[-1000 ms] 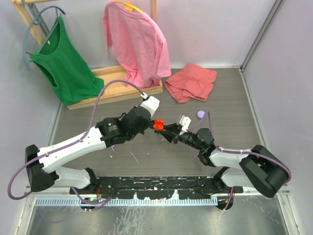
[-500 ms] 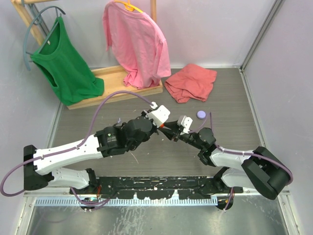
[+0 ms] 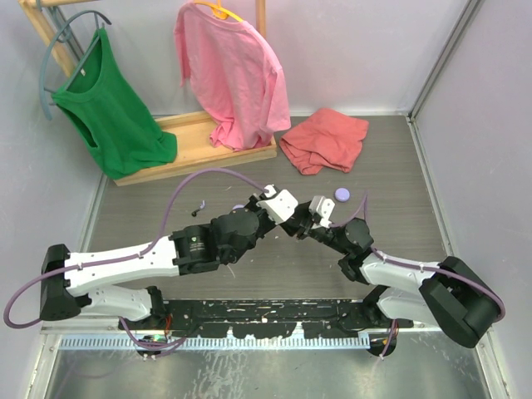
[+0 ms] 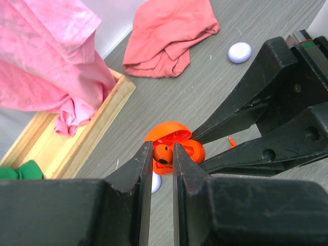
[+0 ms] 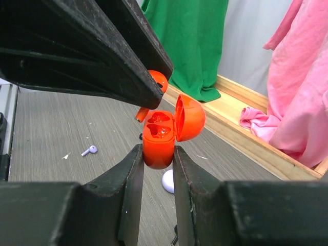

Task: Insert the wireless bluetooth earbuds into the charging case
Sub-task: Place the earbud in the charging case.

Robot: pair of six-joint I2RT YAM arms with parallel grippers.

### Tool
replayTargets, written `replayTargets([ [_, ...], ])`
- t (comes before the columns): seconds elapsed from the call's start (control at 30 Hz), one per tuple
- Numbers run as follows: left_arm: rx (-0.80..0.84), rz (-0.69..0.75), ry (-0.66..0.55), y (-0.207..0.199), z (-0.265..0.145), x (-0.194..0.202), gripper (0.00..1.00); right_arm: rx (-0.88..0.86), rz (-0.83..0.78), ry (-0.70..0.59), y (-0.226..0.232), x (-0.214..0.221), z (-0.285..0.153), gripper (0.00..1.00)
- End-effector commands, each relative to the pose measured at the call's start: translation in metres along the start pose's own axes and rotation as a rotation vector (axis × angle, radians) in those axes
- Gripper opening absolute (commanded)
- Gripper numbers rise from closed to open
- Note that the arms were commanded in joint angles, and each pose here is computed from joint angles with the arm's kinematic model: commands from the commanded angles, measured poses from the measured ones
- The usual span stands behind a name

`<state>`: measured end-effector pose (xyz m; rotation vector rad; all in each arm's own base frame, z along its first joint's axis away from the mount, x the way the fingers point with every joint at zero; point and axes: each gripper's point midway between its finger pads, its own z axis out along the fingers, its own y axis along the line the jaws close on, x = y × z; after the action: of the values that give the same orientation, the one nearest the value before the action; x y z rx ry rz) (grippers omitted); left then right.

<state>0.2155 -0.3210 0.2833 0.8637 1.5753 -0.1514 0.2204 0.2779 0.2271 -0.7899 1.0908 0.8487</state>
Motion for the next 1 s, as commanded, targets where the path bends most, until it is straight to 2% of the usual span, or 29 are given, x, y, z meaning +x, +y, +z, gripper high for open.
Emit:
replayTargets([
  [0.0,-0.04,-0.039,-0.102,0.005,-0.001,-0.027,0.17,-0.006,-0.036,-0.134,-0.001,-0.043,0.008,0.01],
  [0.97,-0.066,0.073,-0.083,-0.002,0.003,-0.011,0.18,0.021,-0.036,-0.178,-0.004,-0.058,0.004,0.01],
])
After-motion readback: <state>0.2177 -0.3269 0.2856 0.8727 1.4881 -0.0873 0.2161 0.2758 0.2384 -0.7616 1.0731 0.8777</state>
